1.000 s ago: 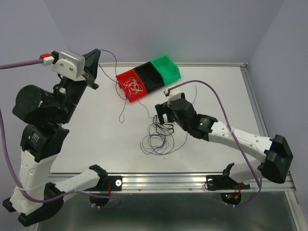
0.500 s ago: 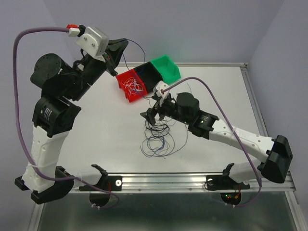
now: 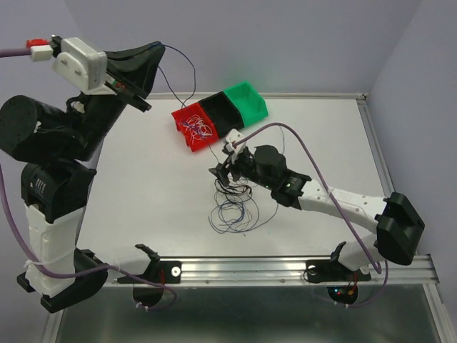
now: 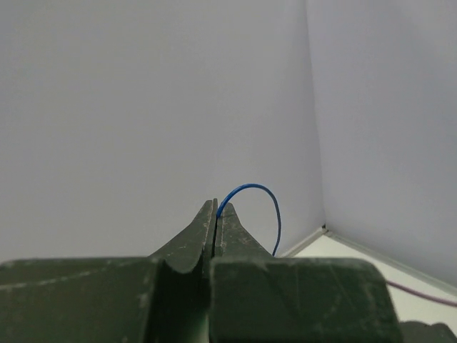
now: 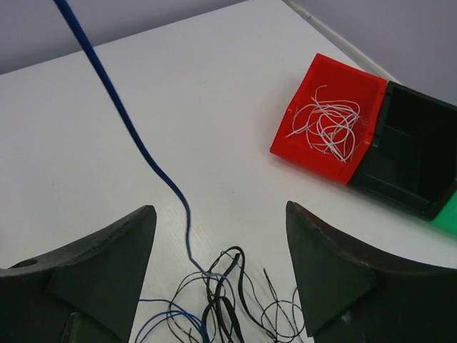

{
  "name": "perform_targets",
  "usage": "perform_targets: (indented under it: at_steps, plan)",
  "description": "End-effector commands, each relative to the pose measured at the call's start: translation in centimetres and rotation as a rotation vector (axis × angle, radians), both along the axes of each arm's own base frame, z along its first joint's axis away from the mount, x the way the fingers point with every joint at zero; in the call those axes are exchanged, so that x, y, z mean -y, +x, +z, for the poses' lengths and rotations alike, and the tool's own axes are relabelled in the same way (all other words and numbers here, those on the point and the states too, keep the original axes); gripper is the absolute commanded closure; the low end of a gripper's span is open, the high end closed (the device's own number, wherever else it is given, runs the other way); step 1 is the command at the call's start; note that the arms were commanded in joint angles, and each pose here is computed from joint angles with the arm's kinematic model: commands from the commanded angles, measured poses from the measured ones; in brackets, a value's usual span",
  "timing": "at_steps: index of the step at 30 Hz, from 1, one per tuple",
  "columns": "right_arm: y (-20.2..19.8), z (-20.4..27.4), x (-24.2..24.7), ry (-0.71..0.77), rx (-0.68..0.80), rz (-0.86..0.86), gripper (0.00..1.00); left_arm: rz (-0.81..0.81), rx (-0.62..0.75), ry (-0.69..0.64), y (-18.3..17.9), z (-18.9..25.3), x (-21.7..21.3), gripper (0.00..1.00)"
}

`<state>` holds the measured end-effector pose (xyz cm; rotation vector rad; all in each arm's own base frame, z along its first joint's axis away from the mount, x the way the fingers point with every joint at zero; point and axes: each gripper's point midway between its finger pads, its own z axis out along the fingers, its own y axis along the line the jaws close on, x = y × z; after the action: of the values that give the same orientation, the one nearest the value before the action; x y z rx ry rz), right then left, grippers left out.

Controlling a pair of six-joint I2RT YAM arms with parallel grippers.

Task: Untangle the cables

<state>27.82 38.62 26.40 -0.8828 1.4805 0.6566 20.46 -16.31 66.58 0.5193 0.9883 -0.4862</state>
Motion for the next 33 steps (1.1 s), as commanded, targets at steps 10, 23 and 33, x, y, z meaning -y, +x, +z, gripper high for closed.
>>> perform_targets:
  at_steps: [10,23,33]
  plan:
    - [-1.0,-1.6,-1.5,0.080,-0.025,0.073,1.00,0.031,0.297,-0.270,-6.7,8.7,-5.8,1.00]
    - [-3.7,18.3,2.7,0.343,0.094,0.054,0.99,0.215,0.006,0.033,5.9,-8.9,-0.4,1.00]
    - [-4.7,35.4,5.3,0.538,0.253,0.034,0.99,-0.126,-0.186,0.103,6.2,-18.4,6.6,1.00]
